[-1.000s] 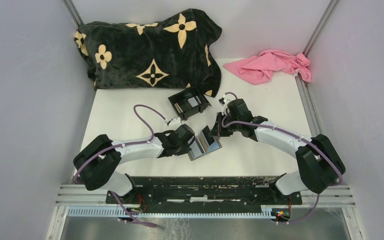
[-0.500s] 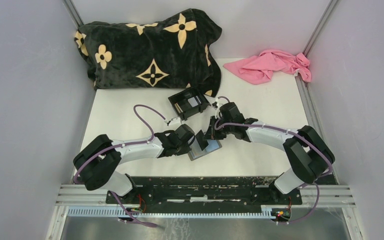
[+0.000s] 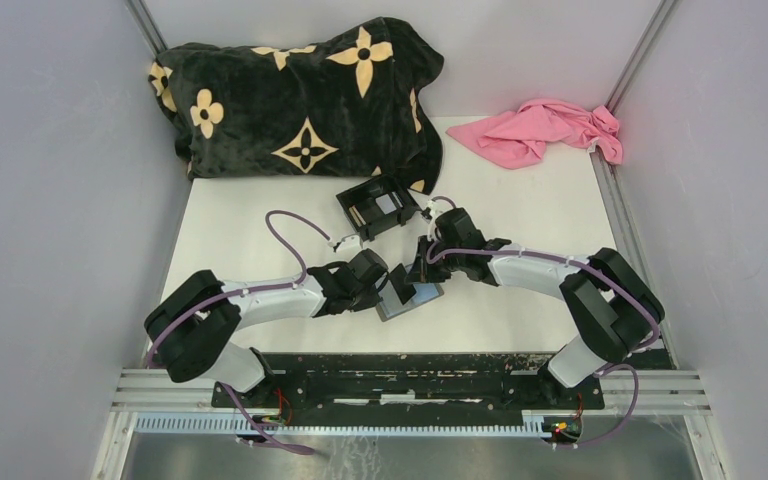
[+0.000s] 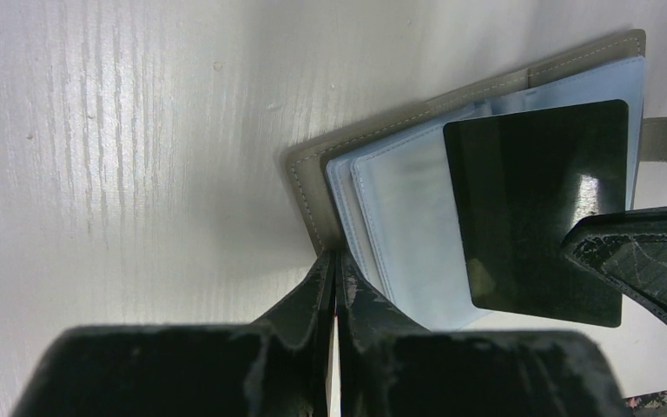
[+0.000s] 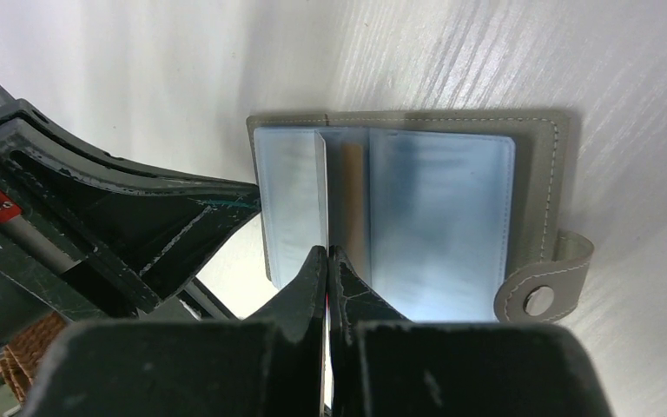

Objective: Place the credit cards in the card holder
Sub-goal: Turn over the card slot in the card holder.

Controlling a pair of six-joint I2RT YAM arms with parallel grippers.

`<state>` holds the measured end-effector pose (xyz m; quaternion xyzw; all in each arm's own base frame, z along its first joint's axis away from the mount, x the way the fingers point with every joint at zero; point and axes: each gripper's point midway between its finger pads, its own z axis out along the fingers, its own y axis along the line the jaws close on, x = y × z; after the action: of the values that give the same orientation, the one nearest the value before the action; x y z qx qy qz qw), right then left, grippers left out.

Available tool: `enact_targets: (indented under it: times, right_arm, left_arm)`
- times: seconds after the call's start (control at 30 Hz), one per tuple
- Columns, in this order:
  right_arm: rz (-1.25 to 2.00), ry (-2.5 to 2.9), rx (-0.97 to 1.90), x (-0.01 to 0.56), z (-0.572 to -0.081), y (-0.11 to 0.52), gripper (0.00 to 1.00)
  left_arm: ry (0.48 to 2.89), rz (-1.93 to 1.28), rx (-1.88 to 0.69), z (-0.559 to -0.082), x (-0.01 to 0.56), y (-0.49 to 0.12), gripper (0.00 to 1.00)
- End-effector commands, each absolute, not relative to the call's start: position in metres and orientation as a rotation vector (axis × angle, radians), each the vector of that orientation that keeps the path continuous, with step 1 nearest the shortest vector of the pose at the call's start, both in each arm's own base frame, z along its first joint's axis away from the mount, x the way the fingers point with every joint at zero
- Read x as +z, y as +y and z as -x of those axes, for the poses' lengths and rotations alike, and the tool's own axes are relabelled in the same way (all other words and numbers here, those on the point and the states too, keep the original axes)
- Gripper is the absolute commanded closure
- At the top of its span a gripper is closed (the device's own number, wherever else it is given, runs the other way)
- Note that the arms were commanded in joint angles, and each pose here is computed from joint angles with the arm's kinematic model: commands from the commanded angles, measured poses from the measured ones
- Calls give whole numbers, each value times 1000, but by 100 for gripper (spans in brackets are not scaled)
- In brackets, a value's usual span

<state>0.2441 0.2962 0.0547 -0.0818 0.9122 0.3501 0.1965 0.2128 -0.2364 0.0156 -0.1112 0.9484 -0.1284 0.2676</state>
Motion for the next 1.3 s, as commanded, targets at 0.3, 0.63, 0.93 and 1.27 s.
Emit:
enact_targets:
  times: [0.3, 0.63, 0.93, 1.27]
  right_arm:
    - [211, 2472, 940, 70, -271, 278, 99]
    - [176, 2489, 1056, 62, -263, 286, 99]
    - [150, 2501, 1102, 54, -252, 285, 99]
    - [119, 2505, 1133, 51, -242, 281, 99]
  left_arm:
    - [2631, 241, -161, -197, -11, -203, 92]
    - [2637, 236, -145, -198, -15, -202, 93]
    - [2645, 236, -133, -199, -19, -202, 93]
    - [2653, 239, -121, -196, -23, -198, 93]
